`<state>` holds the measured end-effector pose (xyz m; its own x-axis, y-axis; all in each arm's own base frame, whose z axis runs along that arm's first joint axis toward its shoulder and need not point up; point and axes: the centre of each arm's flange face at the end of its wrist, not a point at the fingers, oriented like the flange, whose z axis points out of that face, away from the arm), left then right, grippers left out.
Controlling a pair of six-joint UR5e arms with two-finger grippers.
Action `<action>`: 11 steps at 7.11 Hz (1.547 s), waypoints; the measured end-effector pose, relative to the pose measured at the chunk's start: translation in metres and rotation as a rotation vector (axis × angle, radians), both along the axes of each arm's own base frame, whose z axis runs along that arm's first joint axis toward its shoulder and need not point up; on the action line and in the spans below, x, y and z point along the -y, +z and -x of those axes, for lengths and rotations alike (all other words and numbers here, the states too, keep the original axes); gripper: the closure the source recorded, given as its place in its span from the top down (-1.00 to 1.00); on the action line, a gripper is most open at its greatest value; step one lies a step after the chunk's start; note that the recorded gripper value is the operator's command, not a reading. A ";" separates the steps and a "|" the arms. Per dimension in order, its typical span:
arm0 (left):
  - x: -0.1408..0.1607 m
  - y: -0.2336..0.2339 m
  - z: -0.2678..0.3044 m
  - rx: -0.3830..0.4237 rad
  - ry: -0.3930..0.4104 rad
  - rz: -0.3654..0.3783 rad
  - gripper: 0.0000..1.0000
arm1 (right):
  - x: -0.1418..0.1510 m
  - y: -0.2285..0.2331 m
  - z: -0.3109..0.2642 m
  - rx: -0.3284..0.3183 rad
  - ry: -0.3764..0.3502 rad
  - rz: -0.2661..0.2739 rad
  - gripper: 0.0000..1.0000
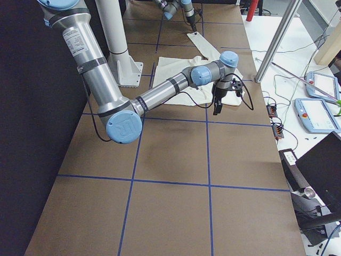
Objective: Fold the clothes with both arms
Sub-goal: 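Move the left gripper to the other sleeve cuff and grasp it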
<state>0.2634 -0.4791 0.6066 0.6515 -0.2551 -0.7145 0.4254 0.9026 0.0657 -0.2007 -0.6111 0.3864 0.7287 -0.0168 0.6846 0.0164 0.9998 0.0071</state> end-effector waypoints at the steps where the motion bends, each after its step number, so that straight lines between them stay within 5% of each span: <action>1: 0.000 0.000 -0.001 0.000 0.001 0.001 -0.07 | 0.000 -0.001 0.000 0.004 -0.002 0.001 1.00; 4: -0.001 0.000 -0.003 0.000 0.004 0.001 -0.97 | -0.001 -0.001 0.001 0.013 -0.005 0.004 1.00; 8: -0.002 -0.019 -0.004 -0.011 0.007 -0.010 -1.00 | -0.002 0.000 0.000 0.013 -0.004 0.006 1.00; 11: 0.021 -0.122 -0.028 0.027 0.024 0.030 -1.00 | -0.026 0.018 -0.018 0.009 -0.002 0.010 1.00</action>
